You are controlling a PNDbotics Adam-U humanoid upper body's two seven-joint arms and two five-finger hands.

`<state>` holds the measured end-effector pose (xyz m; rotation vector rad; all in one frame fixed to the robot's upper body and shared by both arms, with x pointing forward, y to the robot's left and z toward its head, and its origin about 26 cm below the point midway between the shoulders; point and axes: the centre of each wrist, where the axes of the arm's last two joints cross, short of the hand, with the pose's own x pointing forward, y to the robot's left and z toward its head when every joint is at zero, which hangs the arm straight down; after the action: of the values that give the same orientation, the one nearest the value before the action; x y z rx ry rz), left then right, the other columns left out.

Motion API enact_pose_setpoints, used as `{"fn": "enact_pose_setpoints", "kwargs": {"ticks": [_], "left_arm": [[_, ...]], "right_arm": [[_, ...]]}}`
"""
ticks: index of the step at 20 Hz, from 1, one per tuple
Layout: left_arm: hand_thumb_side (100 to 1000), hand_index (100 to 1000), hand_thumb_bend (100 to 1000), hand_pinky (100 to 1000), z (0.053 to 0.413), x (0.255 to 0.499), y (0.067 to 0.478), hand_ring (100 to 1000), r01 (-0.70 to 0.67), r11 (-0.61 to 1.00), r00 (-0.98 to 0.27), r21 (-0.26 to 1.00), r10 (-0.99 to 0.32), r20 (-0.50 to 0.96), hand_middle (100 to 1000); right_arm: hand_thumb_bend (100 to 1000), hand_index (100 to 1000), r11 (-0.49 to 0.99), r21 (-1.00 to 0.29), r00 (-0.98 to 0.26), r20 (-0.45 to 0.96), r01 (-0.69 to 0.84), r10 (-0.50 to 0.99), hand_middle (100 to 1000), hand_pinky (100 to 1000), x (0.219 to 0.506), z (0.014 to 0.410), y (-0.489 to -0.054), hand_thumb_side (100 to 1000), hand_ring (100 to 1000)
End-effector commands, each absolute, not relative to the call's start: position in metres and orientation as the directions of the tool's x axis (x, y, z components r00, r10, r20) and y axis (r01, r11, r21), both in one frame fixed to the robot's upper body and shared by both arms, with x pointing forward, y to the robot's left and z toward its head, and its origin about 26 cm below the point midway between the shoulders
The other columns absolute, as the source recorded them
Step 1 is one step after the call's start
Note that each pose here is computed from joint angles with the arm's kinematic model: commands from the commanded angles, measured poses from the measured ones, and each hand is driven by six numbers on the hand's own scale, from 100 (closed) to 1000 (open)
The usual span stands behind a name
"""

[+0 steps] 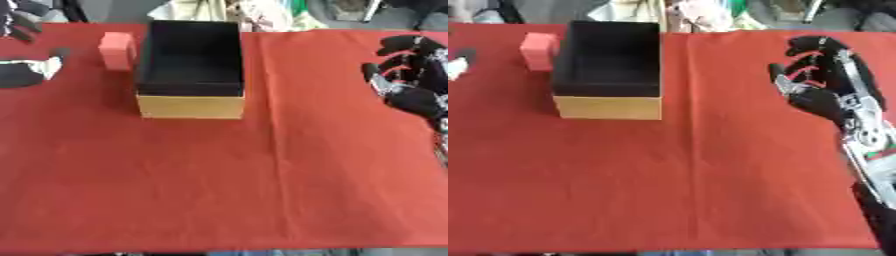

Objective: Pick up objects on the table and place them in the box.

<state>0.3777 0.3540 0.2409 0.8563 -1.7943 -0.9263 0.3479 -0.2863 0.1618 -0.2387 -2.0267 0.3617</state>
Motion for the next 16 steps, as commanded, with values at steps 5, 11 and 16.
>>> {"fn": "enact_pose_setpoints", "kwargs": {"ticks": [5, 11, 16], "left_arm": [[105, 823, 388, 721, 0.267, 0.399, 0.376, 749, -0.187, 0.294, -0.296, 0.937, -0.927, 0.231, 761], [106, 831, 430, 758, 0.275, 0.419, 0.376, 792, -0.158, 0.204, -0.293, 0.966, -0.944, 0.151, 785], [108, 837, 462, 784, 0.281, 0.44, 0.367, 816, -0.134, 0.16, -0.307, 0.978, -0.945, 0.113, 808]], "right_arm": [[324, 724, 0.933, -0.359, -0.481, 0.813, 0.031, 0.328, 604, 393, 0.347, 0.171, -0.293, 100, 534], [321, 726, 0.934, -0.357, -0.481, 0.814, 0.029, 0.326, 604, 394, 0.347, 0.171, -0.294, 100, 534], [323, 727, 0.936, -0.352, -0.485, 0.814, 0.025, 0.319, 604, 394, 0.347, 0.171, -0.294, 100, 534]]}}
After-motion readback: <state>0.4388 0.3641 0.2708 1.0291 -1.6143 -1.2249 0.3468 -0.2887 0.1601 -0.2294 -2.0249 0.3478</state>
